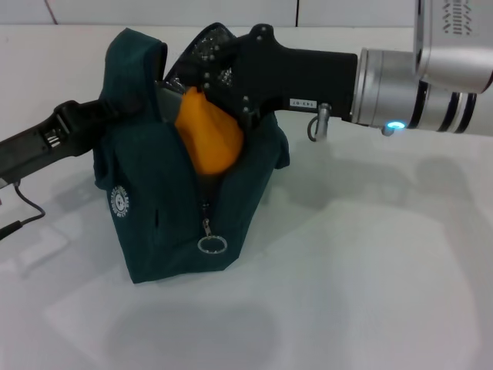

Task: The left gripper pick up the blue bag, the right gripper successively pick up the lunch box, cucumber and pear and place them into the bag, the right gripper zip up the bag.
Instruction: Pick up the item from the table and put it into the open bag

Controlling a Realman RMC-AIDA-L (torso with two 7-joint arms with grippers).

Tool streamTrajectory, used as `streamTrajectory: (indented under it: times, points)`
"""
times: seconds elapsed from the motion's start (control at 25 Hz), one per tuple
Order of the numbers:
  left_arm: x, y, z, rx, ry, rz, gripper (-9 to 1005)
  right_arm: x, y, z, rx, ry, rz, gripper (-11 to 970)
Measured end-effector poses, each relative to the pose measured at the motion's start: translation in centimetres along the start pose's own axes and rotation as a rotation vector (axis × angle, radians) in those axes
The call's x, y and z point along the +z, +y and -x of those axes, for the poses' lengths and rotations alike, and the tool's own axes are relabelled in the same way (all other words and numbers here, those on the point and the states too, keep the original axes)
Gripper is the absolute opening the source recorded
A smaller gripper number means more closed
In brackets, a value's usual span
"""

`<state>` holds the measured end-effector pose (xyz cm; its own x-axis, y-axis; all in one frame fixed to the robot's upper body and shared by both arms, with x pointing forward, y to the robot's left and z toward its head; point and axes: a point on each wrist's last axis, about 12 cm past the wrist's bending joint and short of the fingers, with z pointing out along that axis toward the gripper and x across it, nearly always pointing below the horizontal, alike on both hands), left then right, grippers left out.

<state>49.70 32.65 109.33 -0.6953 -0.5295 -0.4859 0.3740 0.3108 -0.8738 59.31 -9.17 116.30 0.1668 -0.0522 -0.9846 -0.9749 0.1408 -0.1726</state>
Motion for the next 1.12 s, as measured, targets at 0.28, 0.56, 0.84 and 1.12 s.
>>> streamTrajectory:
  times: [0.28, 0.56, 0.84, 1.12]
  points:
    - [-0.1, 0.0, 0.1, 0.001, -0.004, 0.0, 46, -0.2, 0.3, -0.6, -0.003, 0.021, -0.002, 51]
    - [0.1, -0.1, 0.2, 0.004, -0.003, -0.003, 46, -0.6, 0.3, -0.9, -0.005, 0.015, -0.02, 126]
    - [0.0, 0.1, 0.2, 0.001, -0.009, 0.006, 46, -0.9, -0.1, -0.8, 0.003, -0.011, -0.06, 320]
    - [0.2, 0.0, 0.3, 0.002, -0.008, 0.003, 46, -1.1, -0.3, -0.6, 0.005, -0.029, -0.082, 543]
